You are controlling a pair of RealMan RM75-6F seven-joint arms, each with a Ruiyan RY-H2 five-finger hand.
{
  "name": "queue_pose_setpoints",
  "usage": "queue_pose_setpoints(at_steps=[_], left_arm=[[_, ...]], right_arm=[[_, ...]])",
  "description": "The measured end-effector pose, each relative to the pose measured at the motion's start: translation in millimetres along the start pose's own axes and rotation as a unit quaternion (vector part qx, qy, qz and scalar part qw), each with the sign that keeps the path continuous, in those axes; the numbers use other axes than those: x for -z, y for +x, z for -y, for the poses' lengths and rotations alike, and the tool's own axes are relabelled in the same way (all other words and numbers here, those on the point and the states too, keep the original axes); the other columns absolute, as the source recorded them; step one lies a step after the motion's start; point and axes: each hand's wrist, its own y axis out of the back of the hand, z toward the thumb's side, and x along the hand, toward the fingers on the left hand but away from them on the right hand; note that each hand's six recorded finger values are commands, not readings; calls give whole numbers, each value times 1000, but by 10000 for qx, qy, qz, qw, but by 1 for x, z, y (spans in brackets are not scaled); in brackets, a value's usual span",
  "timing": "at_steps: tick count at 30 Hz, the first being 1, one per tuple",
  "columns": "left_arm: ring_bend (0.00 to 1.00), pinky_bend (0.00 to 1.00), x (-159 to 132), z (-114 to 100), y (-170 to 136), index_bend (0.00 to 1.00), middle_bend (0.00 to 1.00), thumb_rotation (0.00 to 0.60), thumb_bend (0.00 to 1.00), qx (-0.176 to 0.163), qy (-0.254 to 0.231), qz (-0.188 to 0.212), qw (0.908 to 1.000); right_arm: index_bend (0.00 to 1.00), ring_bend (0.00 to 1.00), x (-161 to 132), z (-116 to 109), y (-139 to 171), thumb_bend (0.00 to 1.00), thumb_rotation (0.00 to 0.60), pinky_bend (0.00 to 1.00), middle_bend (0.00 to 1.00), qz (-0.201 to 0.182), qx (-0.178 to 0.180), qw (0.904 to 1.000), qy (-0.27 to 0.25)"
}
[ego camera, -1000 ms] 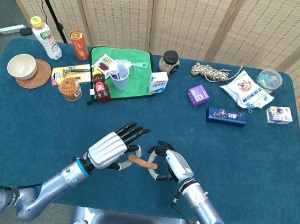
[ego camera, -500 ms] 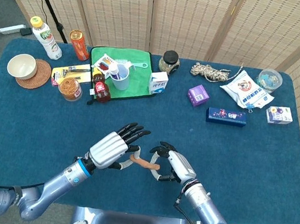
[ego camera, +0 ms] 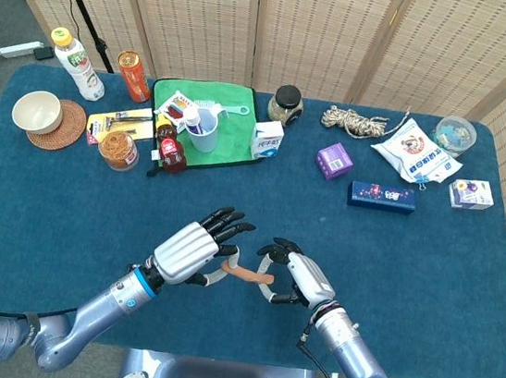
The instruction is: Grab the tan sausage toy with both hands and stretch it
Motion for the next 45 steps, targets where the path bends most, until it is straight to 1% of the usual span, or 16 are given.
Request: queue_pose_setpoints(at_steps=[14,19,22,27,35,45], left_arm=[[19,0,1,0,1,864,192,600,489,37,-41,-17,10000],[21,0,2,-3,0,883,202,600,518,8,-34,-32,10000],[21,0,5,-5,-1,883,202,600,520,-9,-59,-73,10000],[21,0,8,-8,-1,883,202,600,521,-49,-61,-108,9999],[21,0,13,-16,-4,884,202,600,524,-114,-41,-145,9998],[21,0,19,-32,-12,884,202,600,524,-221,33,-189,9996]], right_arm=[[749,96,1,-5,-3,510,600,0,291,28,91,9999,79],[742,113,0,-7,-4,512,600,0,294,-3,130,9999,37],[739,125,-1,-10,-4,513,600,0,307,-42,207,9998,-65],[764,151,0,-17,-3,518,600,7,340,-60,304,9995,-74],[780,171,6,-20,-3,526,600,17,362,58,283,9996,9],[781,174,12,-23,-2,529,600,19,367,163,269,9995,63]])
